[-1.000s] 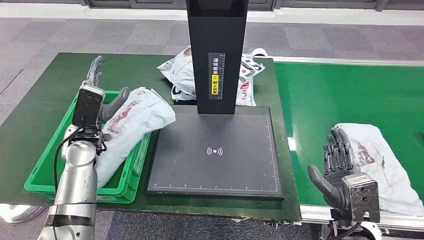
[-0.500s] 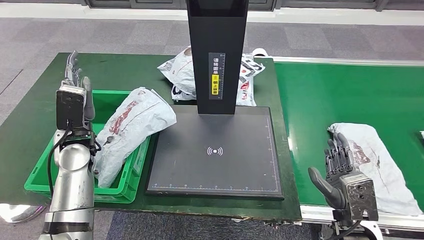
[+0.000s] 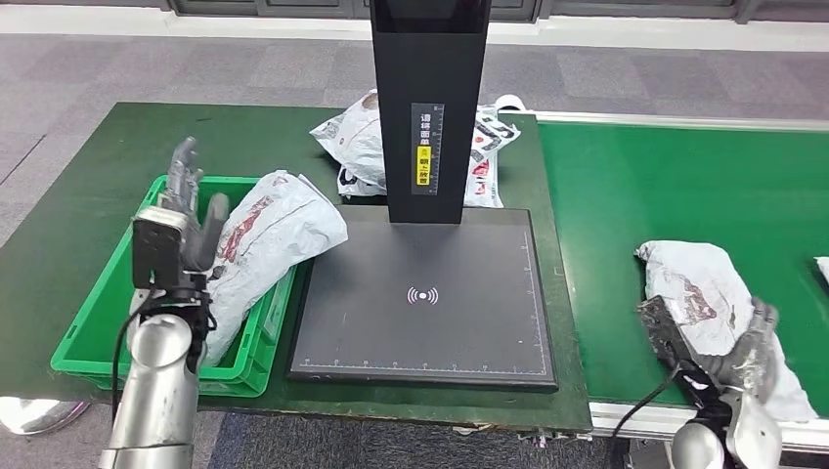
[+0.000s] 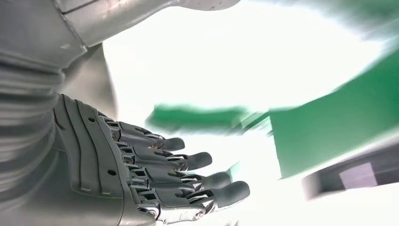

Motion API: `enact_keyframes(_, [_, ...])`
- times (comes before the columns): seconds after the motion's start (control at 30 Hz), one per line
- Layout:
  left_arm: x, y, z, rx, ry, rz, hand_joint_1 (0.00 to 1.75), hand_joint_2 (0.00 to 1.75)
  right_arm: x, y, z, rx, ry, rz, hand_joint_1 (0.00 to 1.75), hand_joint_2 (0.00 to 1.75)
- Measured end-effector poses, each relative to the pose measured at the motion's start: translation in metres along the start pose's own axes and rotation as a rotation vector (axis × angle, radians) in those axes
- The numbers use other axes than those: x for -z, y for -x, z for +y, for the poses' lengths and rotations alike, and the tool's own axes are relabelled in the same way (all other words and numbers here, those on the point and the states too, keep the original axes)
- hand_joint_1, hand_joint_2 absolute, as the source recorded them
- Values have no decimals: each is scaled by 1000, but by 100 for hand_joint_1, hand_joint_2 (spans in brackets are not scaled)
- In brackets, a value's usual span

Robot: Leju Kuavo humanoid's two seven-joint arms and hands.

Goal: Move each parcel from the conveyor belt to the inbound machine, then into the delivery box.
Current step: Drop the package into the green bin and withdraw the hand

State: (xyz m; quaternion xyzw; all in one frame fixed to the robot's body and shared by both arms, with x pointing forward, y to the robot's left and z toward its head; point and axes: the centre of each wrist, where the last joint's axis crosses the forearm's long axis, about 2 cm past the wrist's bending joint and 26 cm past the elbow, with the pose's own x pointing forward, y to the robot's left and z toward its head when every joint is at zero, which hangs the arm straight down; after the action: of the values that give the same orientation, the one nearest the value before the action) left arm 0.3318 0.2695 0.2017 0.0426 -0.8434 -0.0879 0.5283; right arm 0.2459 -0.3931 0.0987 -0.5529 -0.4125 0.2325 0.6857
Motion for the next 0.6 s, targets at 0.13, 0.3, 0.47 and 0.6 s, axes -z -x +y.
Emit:
enact_keyframes(0.13, [-20, 6, -29, -42, 81, -4, 0, 175, 49, 25, 8, -281, -56, 99, 0, 175])
enact_keyframes(0.3, [-34, 8, -49, -77, 141, 0, 0, 175, 79, 42, 17, -395, -184, 142, 0, 175])
enact_keyframes(0.47, [-40, 10, -53, -90, 151, 12, 0, 175, 91, 41, 22, -438, -264, 148, 0, 175])
enact_keyframes(0.6, [-41, 11, -54, -95, 150, 17, 0, 175, 96, 37, 26, -450, -324, 149, 0, 175])
